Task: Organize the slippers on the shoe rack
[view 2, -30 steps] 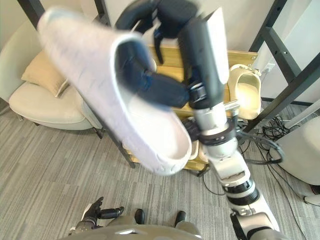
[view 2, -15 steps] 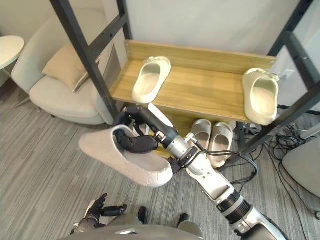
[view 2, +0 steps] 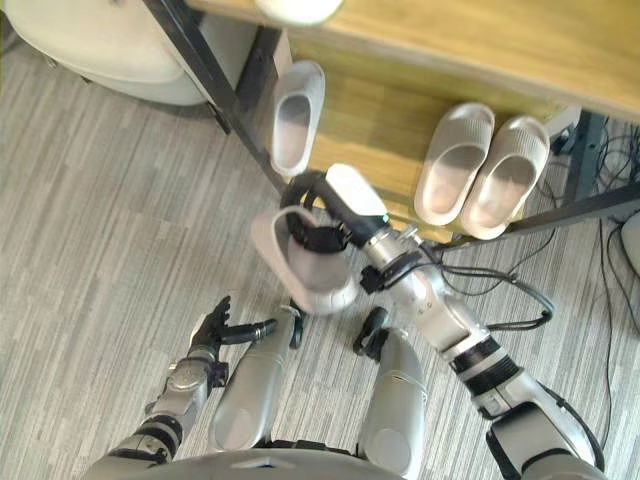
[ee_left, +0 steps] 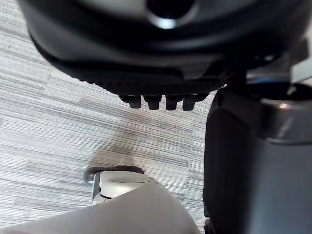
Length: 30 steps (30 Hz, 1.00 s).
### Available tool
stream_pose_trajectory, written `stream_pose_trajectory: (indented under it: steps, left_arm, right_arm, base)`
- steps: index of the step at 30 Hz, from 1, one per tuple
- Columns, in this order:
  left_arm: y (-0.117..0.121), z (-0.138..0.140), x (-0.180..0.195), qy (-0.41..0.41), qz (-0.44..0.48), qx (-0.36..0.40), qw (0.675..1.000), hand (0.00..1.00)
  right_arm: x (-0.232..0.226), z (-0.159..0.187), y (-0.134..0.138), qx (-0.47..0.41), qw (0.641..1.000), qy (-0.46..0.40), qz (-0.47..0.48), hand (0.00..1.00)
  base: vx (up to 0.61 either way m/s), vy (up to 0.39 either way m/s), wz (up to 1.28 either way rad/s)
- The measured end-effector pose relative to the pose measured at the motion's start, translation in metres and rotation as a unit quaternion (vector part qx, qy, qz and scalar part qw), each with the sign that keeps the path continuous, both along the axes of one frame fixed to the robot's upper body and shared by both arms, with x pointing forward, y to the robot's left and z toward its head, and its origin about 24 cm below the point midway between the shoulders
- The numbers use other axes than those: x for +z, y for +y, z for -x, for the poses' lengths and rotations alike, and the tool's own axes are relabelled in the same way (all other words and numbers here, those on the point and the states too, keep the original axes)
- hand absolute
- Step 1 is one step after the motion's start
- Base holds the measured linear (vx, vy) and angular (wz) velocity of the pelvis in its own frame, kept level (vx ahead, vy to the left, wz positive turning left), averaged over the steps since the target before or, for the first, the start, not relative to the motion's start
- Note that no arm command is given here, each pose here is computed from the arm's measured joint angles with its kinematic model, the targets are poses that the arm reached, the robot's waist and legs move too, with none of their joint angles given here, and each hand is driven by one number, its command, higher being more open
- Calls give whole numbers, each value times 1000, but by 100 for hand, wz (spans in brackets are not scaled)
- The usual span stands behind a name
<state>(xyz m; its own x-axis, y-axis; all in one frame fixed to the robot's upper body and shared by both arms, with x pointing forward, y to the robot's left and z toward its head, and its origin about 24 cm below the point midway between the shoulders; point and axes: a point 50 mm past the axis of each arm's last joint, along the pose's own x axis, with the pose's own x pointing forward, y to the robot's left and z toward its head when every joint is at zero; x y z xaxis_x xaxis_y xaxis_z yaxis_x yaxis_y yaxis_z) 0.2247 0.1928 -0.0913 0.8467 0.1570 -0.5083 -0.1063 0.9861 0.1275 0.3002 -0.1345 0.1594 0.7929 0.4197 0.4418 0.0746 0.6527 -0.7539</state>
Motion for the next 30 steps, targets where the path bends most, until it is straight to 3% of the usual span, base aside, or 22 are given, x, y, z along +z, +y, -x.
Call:
stream_pose_trajectory:
  steps: [6, 12, 21, 30]
  left_arm:
    - [4, -16, 22, -69, 28, 38, 996, 100]
    - [3, -24, 32, -96, 40, 50, 993, 100]
    - [1, -28, 38, -113, 46, 54, 991, 100]
    - [-4, -35, 49, -139, 50, 44, 988, 100]
  right_arm:
    - [53, 11, -16, -67, 983, -158, -71, 0]
    - [73, 18, -22, -102, 964, -225, -94, 0]
    - [95, 11, -29, -141, 946, -268, -111, 0]
    - [102, -41, -49, -250, 938, -219, -102, 0]
  base:
    - [-116, -31, -12]
    - [-53, 8, 5]
    - [2, 3, 6]
    - [3, 15, 2]
